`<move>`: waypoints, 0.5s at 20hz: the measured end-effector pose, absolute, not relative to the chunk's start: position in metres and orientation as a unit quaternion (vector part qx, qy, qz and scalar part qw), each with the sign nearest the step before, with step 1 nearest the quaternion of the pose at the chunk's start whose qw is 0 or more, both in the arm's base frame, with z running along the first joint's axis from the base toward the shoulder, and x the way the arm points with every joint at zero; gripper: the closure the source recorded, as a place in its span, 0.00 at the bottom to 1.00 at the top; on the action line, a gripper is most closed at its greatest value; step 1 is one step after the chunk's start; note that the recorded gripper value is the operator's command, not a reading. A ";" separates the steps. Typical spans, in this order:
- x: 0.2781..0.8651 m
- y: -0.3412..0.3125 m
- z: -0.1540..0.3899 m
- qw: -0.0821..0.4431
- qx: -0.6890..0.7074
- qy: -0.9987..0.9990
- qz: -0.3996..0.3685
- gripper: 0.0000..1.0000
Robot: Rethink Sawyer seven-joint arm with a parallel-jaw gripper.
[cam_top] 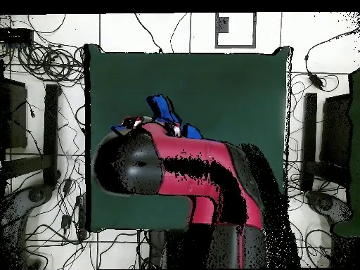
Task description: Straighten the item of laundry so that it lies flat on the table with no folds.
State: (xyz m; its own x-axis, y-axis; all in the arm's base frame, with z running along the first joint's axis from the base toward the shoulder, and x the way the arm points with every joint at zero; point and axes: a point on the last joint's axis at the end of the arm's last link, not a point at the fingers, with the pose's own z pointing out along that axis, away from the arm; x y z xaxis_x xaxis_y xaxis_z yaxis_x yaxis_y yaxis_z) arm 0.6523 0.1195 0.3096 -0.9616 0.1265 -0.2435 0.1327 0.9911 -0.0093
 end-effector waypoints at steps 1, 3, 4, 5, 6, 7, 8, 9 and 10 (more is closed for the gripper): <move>0.652 0.126 0.311 0.122 0.073 0.990 -0.009 1.00; 0.650 0.136 0.312 0.122 0.088 0.989 -0.001 1.00; 0.650 0.139 0.313 0.122 0.092 0.988 0.001 1.00; 0.650 0.143 0.313 0.122 0.101 0.987 0.005 1.00; 0.650 0.144 0.313 0.121 0.106 0.987 0.007 1.00; 0.650 0.144 0.313 0.121 0.108 0.987 0.008 1.00; 0.650 0.144 0.313 0.121 0.111 0.986 0.008 1.00; 0.650 0.142 0.313 0.121 0.114 0.986 0.007 1.00; 0.649 0.141 0.313 0.121 0.115 0.986 0.007 1.00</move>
